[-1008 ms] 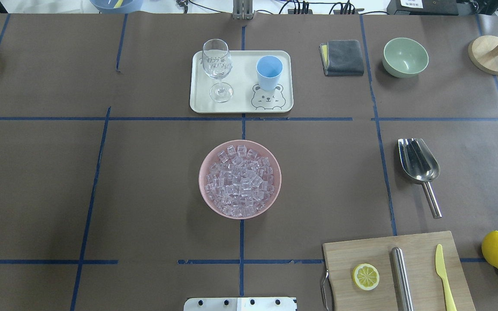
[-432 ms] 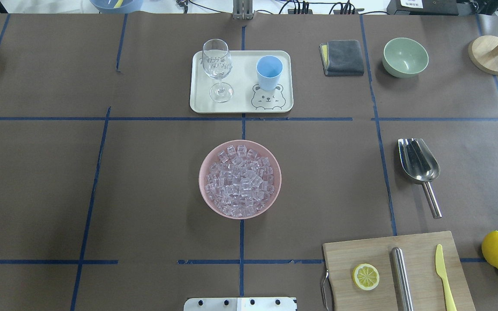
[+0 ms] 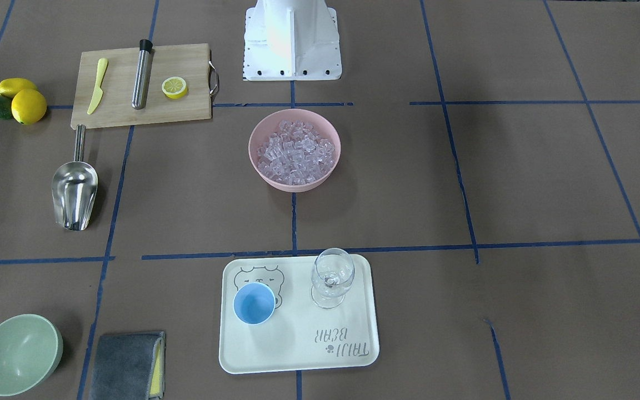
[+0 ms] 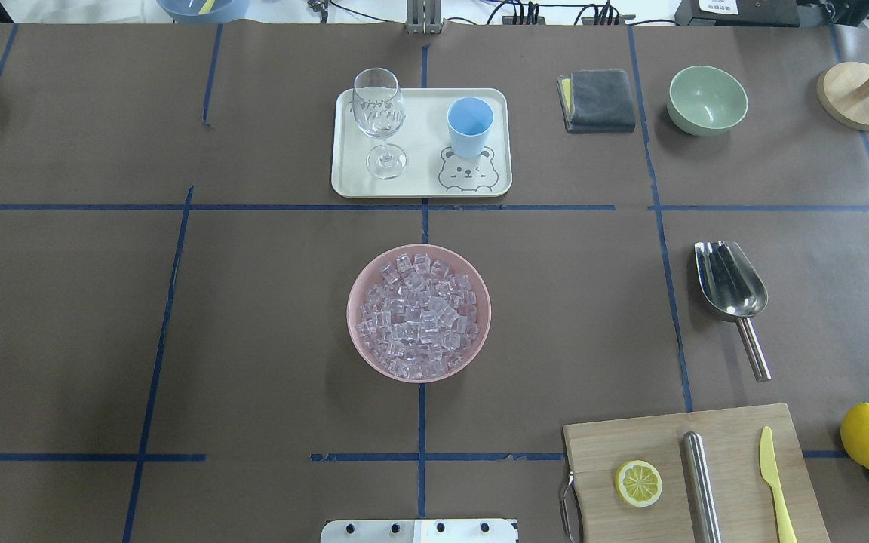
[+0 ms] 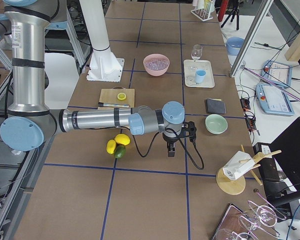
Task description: Put ice in cup with scoop
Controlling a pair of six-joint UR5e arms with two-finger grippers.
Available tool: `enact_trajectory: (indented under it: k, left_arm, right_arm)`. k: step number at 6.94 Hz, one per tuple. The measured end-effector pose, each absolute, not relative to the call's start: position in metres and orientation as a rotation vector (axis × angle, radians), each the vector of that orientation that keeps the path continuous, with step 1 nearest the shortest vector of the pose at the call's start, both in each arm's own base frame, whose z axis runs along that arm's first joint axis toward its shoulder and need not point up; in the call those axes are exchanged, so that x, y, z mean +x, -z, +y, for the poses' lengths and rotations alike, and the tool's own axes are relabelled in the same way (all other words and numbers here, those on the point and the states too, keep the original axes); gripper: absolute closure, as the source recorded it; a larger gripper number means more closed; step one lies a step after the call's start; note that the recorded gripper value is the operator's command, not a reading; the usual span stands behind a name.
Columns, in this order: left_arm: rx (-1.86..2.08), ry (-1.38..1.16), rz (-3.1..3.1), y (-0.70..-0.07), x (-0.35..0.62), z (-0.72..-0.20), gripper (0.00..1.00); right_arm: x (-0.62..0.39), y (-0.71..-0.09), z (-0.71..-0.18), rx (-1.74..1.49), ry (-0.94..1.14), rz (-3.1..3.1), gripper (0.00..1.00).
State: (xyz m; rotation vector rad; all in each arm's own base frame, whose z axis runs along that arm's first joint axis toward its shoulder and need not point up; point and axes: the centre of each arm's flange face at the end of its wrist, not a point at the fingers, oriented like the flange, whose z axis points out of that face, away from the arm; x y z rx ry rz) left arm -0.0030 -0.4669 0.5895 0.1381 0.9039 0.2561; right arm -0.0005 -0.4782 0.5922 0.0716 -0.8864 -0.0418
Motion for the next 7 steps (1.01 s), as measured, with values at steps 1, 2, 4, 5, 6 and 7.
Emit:
enact_trajectory:
  k: [1, 2, 4, 5, 6, 7]
  left_arm:
    - [0.159, -0.303, 0.976, -0.577, 0.015, -0.467, 0.0]
    - [0.22, -0.368, 1.014, -0.565, 0.029, -0.468, 0.0]
    - [0.397, -0.571, 1.049, -0.535, 0.073, -0.466, 0.0]
    - [0.519, -0.708, 1.067, -0.518, 0.104, -0.462, 0.0]
    - [0.625, -0.821, 1.086, -0.5, 0.132, -0.46, 0.0]
    - [0.706, -0.915, 1.089, -0.475, 0.167, -0.467, 0.0]
  right_arm:
    - [-0.013, -0.588, -0.479, 0.081, 0.075, -0.902, 0.0]
    - [-0.027, -0.581, -0.48, 0.104, 0.109, -0.915, 0.0]
    - [-0.05, -0.569, -0.479, 0.133, 0.099, -0.951, 0.0]
    - [-0.061, -0.565, -0.474, 0.148, 0.086, -0.972, 0.0]
    - [-0.074, -0.56, -0.467, 0.154, 0.063, -0.998, 0.0]
    - [-0.09, -0.555, -0.458, 0.142, 0.038, -1.017, 0.0]
